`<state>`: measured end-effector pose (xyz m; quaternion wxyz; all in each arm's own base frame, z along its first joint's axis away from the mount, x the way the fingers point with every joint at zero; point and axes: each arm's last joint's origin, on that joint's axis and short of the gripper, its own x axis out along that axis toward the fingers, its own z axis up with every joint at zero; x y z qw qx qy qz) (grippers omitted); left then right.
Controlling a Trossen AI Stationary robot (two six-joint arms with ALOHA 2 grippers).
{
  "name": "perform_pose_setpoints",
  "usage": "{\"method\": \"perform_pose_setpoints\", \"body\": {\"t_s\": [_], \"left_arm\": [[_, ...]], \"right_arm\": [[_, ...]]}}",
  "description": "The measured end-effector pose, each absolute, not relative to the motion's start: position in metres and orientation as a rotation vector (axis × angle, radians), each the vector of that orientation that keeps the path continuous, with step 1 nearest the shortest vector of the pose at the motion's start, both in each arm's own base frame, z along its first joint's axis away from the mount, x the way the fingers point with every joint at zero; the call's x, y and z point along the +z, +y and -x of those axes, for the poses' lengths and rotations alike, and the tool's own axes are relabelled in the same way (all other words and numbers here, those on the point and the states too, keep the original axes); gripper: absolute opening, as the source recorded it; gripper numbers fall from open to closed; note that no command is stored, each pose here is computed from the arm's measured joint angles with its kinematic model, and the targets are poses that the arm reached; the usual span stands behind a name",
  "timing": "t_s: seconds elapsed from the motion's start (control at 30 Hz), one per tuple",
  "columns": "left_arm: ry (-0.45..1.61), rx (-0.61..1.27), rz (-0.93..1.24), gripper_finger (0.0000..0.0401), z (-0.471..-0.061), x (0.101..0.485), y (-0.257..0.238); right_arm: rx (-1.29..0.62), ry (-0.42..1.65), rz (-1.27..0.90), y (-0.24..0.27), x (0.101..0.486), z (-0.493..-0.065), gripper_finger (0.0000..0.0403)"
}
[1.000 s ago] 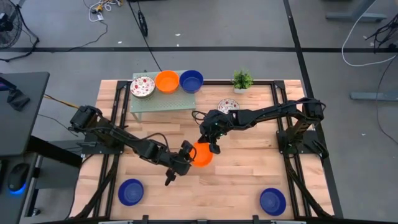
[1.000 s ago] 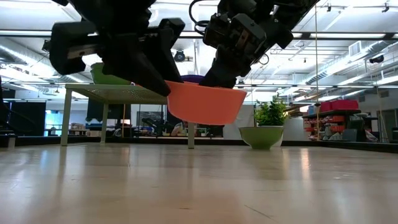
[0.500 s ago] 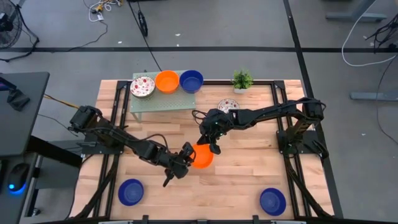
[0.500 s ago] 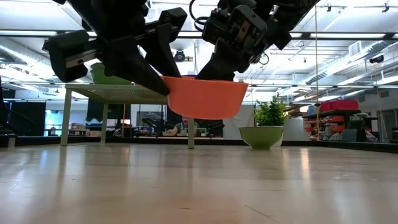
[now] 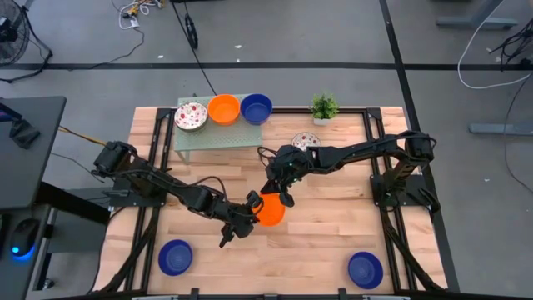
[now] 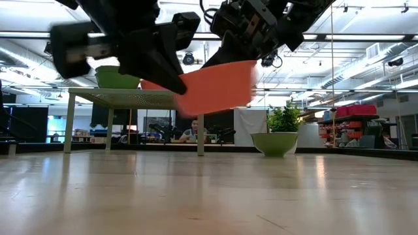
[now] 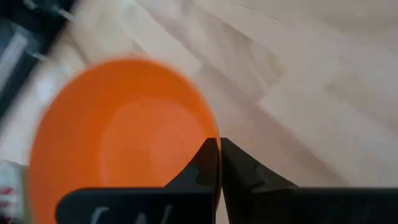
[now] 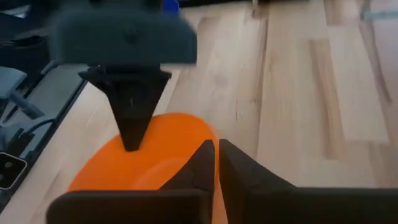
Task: Pick & Place Mini bowls
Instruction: Stack the orange bowl on top of the other orange bowls on the shelf
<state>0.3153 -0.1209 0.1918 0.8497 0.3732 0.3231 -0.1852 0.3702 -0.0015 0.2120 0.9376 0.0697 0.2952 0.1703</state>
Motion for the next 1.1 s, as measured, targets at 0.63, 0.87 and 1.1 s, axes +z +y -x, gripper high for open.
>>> {"method": "perform_pose_setpoints", "body": {"t_s": [0.63,0.87,1.1], "left_arm": [[0.745,-0.064,-0.404,0.0005,-0.296,0.218,-0.121],[0.741,0.148,-0.334,0.0005,-0.287,0.304,-0.096],[0.823,0.388,-0.277,0.0005,-0.285,0.376,-0.022]], "right_arm": [[0.288,0.608,0.108,0.036,0.272,-0.32,0.0091],[0.343,0.69,0.147,0.067,0.236,-0.286,0.0077],[0.368,0.599,0.165,0.071,0.192,-0.27,0.0067]]}}
